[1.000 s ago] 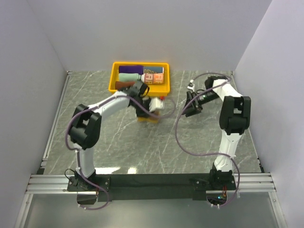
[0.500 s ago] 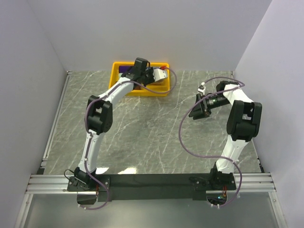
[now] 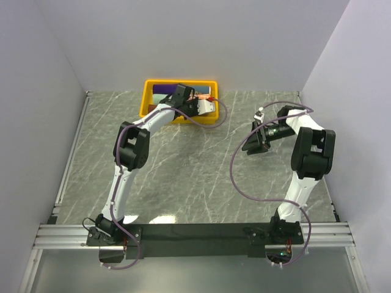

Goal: Roll the towels
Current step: Place the rolled towel into the container

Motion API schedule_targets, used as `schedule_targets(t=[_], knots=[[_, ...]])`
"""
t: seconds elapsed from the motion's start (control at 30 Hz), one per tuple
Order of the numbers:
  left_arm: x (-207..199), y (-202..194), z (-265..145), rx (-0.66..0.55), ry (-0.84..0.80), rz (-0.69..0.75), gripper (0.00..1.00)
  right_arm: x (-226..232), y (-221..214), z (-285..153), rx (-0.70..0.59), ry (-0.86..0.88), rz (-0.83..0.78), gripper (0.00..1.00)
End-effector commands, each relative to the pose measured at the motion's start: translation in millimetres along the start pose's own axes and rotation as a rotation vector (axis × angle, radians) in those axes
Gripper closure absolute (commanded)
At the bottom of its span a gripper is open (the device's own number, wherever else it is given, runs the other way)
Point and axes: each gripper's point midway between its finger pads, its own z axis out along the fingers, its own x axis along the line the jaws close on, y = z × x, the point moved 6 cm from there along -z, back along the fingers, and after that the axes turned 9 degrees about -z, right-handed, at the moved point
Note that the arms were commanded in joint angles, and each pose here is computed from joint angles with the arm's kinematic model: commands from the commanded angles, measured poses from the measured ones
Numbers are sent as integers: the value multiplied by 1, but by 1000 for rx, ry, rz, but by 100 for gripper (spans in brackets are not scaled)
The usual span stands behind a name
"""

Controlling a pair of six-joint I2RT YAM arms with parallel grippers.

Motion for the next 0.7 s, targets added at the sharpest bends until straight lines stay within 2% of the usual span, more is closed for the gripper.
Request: schedule_targets(t=[0.0,0.07,0.17,0.27,0.67], knots=[[-4,5,-11,-1,-40,-7,95,1,9,-3,-33,34,-17,27],[-6,3,-10,4,-49,-10,89,1,11,-3,-31,40,-12,27],[-7,2,-8,-1,-44,-25,72,1,11,-3,-32,45,-8,27],[-2,5,-8,-9,-24,-29,61,-1,11,-2,-30,48,-6,27],[2,19,-14,-53,-37,-8,49,-2,9,2,-36,78,7,25]])
